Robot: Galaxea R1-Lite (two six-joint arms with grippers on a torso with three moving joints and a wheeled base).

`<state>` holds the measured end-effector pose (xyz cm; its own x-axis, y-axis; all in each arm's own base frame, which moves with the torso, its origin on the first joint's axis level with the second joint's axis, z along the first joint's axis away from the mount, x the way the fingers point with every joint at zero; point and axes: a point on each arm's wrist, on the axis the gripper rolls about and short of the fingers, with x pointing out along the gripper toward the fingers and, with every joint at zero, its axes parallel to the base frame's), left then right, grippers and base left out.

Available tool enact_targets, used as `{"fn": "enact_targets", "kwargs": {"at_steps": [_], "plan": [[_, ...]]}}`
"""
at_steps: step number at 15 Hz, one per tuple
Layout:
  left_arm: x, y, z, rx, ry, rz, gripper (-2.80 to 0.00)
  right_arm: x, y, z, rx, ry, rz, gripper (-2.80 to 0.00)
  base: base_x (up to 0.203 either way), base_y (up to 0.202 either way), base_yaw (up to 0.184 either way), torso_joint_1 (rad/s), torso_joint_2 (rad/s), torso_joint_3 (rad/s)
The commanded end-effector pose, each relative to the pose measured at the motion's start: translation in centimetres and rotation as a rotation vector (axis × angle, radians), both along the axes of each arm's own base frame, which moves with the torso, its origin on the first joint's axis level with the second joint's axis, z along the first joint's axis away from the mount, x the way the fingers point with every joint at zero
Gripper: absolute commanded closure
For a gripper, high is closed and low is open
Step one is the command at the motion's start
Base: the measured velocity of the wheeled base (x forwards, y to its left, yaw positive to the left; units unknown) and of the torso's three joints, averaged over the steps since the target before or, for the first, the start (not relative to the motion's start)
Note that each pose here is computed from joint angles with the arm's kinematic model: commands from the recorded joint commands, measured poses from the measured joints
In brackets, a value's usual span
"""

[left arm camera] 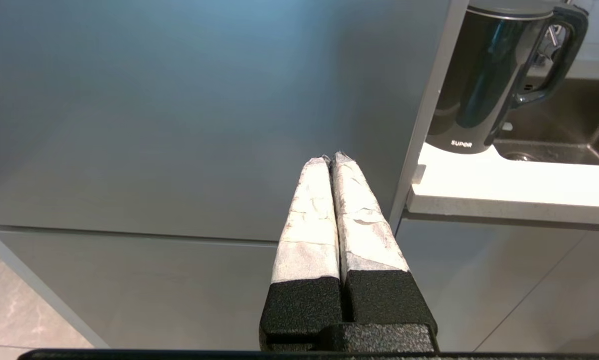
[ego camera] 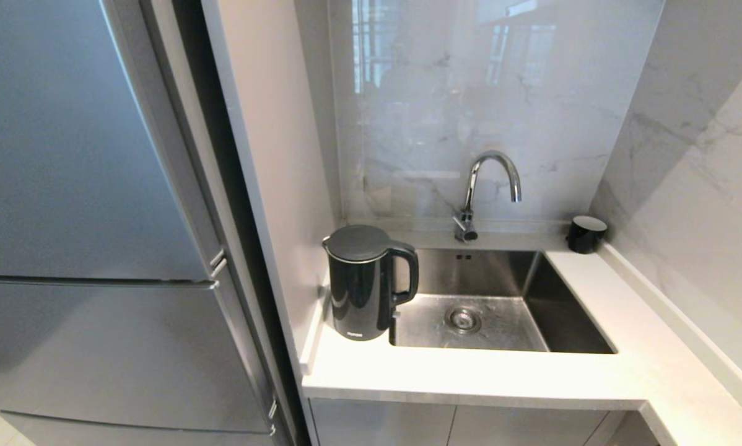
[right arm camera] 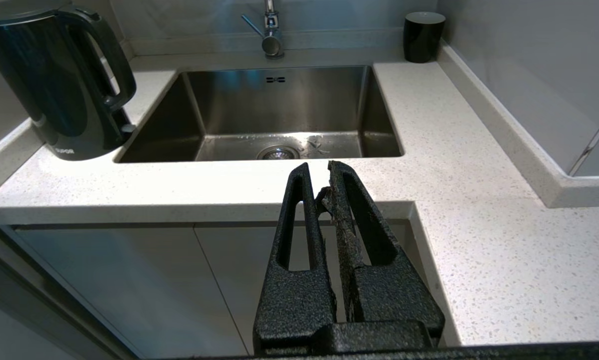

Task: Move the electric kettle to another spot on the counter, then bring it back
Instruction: Grab the kettle

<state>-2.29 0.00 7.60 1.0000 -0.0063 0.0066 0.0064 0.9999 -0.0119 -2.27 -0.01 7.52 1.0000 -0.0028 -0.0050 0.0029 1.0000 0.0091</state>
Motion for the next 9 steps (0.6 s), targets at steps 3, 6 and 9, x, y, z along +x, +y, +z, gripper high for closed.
{"fn": "enact_targets", "kwargs": {"at_steps": [3,6,9], "plan": [[0.0,0.0,0.01,0.0,-0.001,0.0,0.0,0.0,0.0,0.0,0.0,0.0,0.0,0.0,0.0,0.0,0.0,0.023,-0.04,-0.031],[0.0,0.0,0.01,0.0,-0.001,0.0,0.0,0.0,0.0,0.0,0.0,0.0,0.0,0.0,0.0,0.0,0.0,0.0,0.0,0.0],[0.0,0.0,0.01,0.0,-0.001,0.0,0.0,0.0,0.0,0.0,0.0,0.0,0.0,0.0,0.0,0.0,0.0,0.0,0.0,0.0]]}}
